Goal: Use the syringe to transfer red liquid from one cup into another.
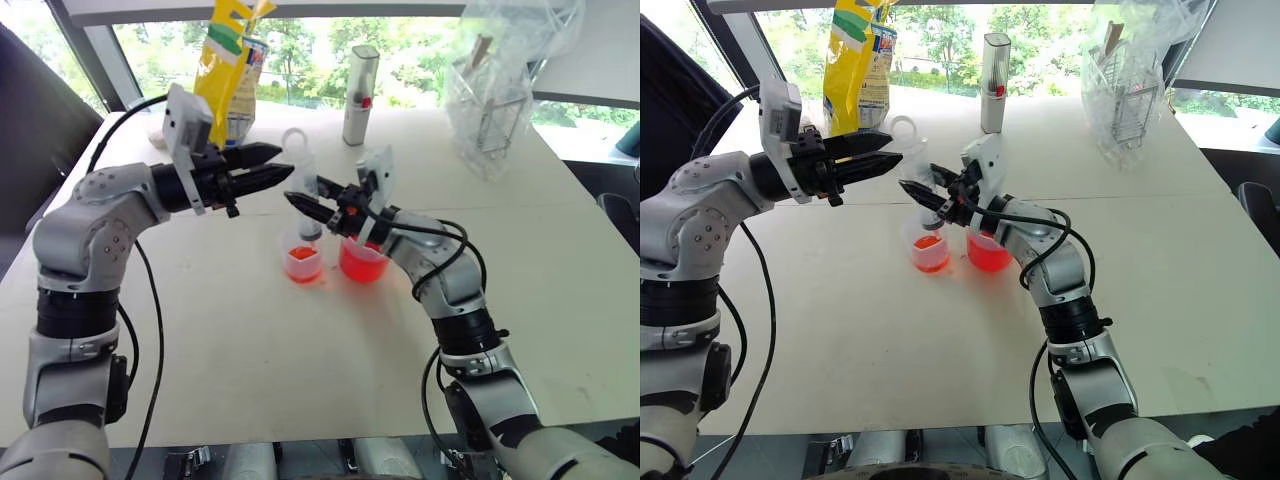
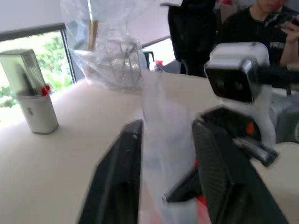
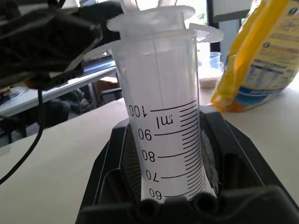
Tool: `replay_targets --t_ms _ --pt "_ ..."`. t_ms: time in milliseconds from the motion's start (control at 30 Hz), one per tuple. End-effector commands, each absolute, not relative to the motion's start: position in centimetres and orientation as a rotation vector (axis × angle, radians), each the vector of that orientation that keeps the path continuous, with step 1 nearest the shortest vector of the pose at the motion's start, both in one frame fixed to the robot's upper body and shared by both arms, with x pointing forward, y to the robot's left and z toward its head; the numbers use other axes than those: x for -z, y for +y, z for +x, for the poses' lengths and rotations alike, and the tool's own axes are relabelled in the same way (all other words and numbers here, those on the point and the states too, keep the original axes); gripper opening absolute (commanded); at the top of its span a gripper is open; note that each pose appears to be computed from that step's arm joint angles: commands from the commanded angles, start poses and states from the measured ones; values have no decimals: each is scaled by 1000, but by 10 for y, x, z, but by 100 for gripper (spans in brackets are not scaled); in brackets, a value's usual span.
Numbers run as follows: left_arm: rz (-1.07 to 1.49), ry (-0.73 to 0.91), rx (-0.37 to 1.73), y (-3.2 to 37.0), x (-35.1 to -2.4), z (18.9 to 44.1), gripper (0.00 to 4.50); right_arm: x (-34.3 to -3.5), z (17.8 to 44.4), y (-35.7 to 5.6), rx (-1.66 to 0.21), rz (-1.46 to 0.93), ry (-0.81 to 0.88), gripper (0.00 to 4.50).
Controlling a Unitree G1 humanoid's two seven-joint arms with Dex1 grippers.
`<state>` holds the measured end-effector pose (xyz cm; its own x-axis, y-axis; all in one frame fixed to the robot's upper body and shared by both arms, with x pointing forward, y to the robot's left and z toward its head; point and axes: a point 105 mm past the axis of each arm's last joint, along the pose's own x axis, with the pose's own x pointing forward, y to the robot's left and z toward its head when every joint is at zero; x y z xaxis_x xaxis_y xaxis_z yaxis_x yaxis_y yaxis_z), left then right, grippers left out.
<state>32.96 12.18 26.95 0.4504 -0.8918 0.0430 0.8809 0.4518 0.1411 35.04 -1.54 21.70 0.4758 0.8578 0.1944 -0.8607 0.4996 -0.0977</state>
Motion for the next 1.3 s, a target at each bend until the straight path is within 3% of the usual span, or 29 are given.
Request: replay_targets --t_ms 33,100,233,367,633,767,933,1067,1300 --pt "61 -83 1086 121 -266 333 366 -259 331 -5 -1107 3 -418 136" --pt "27 -117 1062 125 -277 335 444 -252 331 -4 -1110 3 -399 136" --pt "-12 -166 1012 139 -293 335 444 -245 331 -3 -1111 12 -375 136" --pt "32 -138 996 155 -288 323 444 -247 334 -7 -1082 22 -364 136" --pt "107 -25 1017 163 -249 303 444 -302 376 -58 -841 12 -273 136" --pt "115 -22 1041 155 -241 299 444 -322 402 -105 -677 4 -105 136" --pt "90 -39 1067 148 -238 293 444 -292 420 -167 -436 -101 245 136" --pt "91 -42 1070 146 -234 291 444 -241 411 -189 -381 -127 536 136" --pt "105 -50 1071 145 -232 290 444 -172 397 -212 -308 -107 825 136"
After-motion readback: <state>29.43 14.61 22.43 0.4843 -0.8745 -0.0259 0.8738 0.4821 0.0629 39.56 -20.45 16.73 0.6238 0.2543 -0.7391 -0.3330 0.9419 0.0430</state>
